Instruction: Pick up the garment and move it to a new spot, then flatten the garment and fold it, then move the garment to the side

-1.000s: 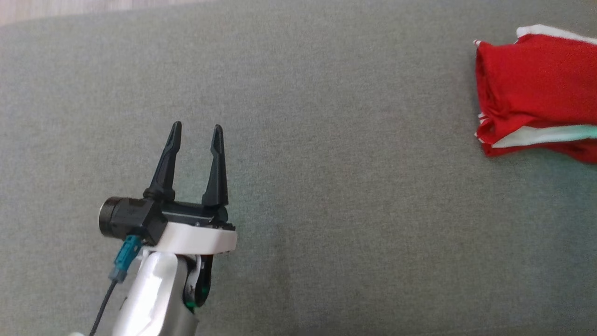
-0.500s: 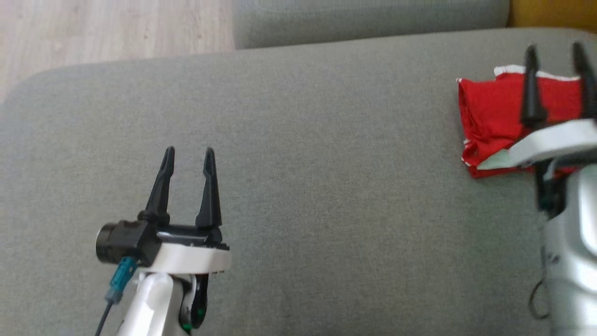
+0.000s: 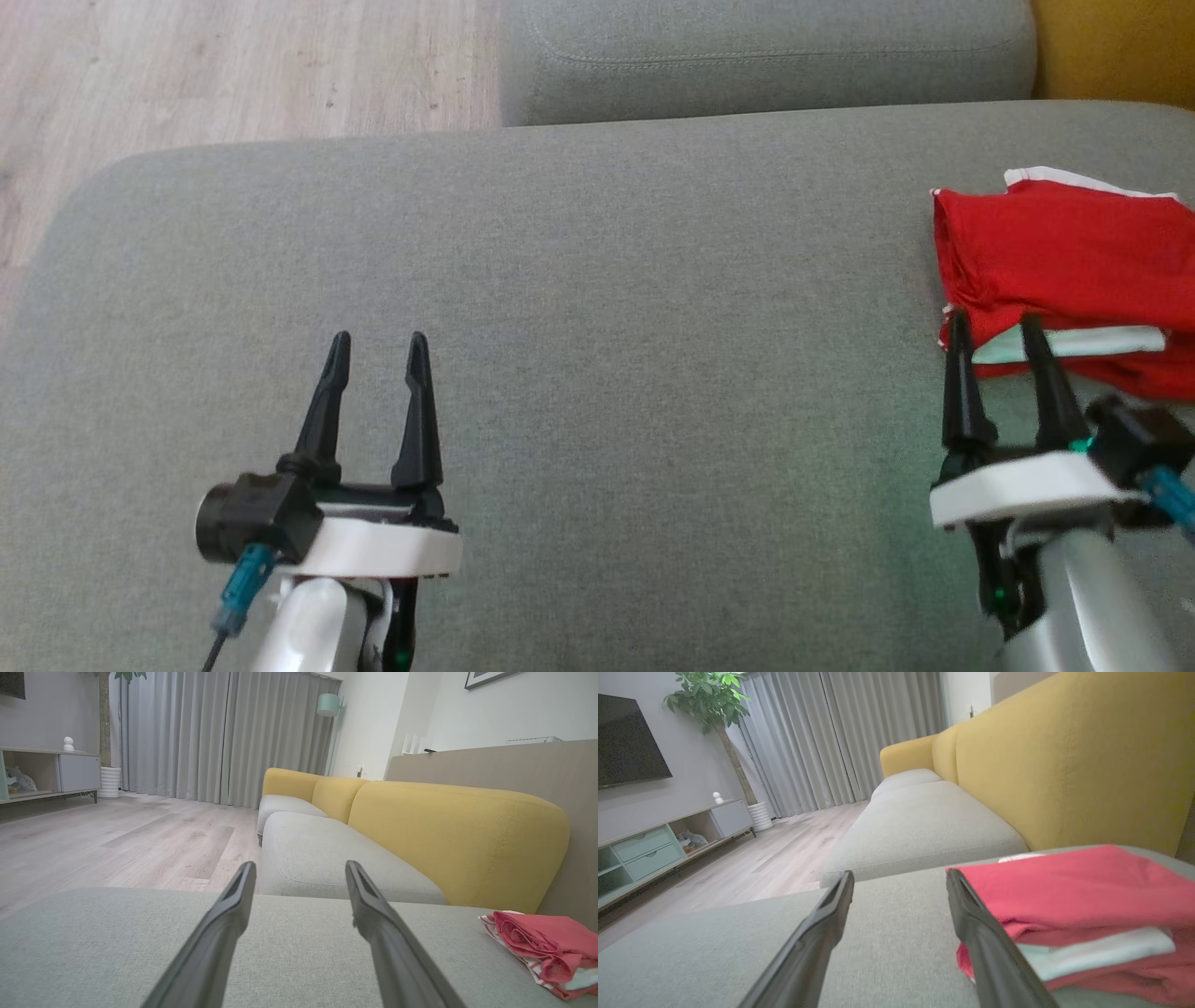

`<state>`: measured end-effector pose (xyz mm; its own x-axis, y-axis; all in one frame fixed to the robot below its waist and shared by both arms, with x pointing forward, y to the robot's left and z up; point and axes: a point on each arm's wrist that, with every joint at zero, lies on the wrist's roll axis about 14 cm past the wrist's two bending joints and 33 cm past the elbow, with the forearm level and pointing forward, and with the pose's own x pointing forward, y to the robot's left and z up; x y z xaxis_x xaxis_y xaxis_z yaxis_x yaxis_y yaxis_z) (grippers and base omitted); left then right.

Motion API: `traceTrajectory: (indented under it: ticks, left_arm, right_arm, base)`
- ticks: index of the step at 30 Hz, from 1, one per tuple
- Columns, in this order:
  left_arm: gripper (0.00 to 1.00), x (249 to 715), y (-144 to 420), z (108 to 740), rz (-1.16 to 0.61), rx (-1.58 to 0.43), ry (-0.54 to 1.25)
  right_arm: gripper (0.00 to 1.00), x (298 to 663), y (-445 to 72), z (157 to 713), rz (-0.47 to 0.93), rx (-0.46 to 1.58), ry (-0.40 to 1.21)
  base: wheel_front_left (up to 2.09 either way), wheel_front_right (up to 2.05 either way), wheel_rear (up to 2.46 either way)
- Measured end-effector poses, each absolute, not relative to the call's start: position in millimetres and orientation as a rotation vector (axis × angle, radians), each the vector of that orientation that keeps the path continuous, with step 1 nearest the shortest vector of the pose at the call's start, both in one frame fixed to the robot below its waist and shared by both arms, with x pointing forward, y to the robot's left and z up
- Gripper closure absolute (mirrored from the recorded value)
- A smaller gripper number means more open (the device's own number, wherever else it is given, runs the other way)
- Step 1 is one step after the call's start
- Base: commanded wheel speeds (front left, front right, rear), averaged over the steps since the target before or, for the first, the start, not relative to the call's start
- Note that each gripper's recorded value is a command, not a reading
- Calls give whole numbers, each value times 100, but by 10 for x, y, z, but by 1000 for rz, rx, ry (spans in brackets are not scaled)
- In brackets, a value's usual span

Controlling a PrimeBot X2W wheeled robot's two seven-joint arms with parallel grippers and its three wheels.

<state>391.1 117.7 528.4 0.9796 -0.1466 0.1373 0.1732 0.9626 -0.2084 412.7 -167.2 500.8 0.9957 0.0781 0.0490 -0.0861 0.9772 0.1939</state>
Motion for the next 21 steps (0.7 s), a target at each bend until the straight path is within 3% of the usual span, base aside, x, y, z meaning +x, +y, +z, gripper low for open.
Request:
traceTrajectory:
  ticks: [6, 21]
  left_arm:
    - [0, 3871, 1188, 5220, -156, -229, -102]
    - [0, 3874, 1160, 5211, -160, -229, -98]
  right_arm:
    - [0, 4005, -1648, 4826, 78, 223, 4]
    - [0, 4026, -1653, 4960, 82, 217, -40]
  base:
    - [0, 0, 0]
    - [0, 0, 0]
